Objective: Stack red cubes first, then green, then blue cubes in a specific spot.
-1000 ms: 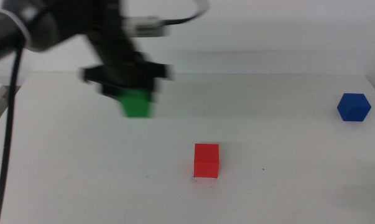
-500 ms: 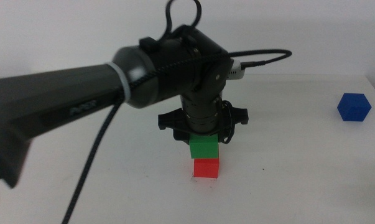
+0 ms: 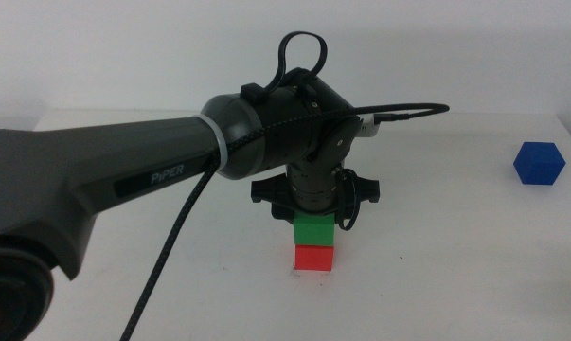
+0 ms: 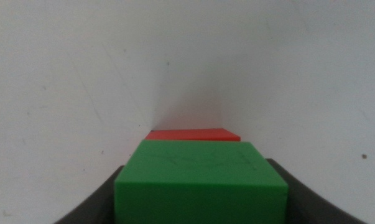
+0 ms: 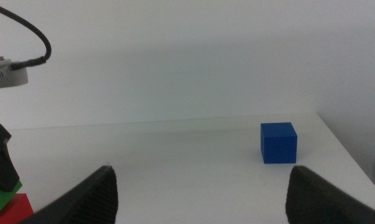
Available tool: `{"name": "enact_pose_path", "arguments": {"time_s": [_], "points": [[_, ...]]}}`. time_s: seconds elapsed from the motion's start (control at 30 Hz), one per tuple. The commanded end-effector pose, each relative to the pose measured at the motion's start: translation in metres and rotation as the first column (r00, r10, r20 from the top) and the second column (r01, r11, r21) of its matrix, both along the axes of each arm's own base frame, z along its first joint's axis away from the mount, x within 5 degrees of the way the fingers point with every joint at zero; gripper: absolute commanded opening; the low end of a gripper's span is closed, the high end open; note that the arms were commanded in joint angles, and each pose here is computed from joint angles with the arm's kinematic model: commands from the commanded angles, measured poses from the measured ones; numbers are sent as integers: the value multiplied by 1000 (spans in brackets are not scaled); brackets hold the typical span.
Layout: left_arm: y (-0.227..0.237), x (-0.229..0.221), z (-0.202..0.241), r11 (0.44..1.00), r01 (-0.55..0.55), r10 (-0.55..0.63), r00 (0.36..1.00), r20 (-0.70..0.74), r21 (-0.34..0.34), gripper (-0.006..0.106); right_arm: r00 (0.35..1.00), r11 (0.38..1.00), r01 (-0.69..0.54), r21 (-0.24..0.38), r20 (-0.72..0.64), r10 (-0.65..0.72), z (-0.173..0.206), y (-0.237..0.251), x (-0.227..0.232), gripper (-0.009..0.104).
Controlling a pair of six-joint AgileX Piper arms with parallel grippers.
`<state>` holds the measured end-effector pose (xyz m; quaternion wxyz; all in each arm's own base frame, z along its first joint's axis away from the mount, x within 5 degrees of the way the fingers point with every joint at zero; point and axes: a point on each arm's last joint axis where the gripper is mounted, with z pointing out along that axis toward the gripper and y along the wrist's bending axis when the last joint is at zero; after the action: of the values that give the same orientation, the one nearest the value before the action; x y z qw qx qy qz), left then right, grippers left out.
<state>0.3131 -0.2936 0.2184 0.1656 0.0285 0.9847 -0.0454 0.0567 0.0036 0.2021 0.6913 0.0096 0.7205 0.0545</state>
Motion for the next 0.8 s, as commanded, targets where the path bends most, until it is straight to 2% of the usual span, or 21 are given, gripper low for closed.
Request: {"name": "enact_pose_path", "arguments": {"time_s": [0.0,0.4,0.43,0.53,0.77], "points": [[-1,0,-2,1000,1,-1,1000,6,-2,17,1000,1000,3,-13,16,-3,1,0,0,93],[-5,3,-18,1000,1,-1,1000,-12,3,18,1000,1000,3,-13,16,-3,1,0,0,93],[-5,4,-18,1000,-10,10,1000,-11,5,27,1000,1000,3,-13,16,-3,1,0,0,93],[-4,4,-18,1000,-5,5,1000,-2,12,40,1000,1000,3,-13,16,-3,1,0,0,93],[-3,6,-17,1000,8,-8,1000,19,26,84,1000,1000,3,-13,16,-3,1,0,0,93]]}}
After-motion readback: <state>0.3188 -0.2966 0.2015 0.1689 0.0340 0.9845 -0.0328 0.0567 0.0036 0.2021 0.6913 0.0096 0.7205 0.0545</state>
